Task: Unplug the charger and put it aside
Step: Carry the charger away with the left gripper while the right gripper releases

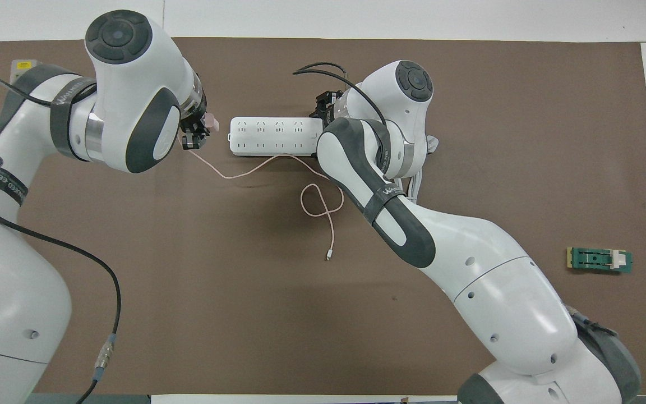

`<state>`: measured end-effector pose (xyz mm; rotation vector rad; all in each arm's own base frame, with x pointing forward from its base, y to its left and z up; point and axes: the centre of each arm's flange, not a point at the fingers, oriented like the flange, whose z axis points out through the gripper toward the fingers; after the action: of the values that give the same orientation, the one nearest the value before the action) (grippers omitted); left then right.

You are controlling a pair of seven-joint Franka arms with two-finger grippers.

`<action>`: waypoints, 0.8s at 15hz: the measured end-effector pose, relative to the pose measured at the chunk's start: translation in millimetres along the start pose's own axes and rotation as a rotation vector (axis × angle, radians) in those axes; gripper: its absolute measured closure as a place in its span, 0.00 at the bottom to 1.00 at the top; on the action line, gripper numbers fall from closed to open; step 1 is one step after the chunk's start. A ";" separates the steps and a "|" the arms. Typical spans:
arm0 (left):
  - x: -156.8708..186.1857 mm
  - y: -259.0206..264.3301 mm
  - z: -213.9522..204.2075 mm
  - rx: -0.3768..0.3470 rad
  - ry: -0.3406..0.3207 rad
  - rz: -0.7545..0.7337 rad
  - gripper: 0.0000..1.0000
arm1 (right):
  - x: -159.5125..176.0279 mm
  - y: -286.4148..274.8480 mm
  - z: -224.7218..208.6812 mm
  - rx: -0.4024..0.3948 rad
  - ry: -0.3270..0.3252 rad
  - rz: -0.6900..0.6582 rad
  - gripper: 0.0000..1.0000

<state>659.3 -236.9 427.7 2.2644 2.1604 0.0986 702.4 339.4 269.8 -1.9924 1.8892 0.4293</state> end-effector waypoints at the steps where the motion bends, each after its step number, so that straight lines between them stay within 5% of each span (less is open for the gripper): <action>1: 11.6 -0.9 -7.4 0.013 0.006 0.023 0.69 | 0.1 0.0 -0.1 0.000 0.000 0.000 0.07; 6: 105.9 -4.5 -37.4 0.099 0.017 0.220 0.69 | -4.9 -0.7 -18.2 -0.018 -0.005 -0.008 0.03; 12: 214.0 -12.6 -24.1 0.168 -0.024 0.527 0.69 | -1.9 -7.1 -121.8 -0.051 -0.016 -0.030 0.00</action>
<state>655.3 -23.6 459.3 2.8522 1.5574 -0.1115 706.1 285.6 379.2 -2.0408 1.8539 0.4878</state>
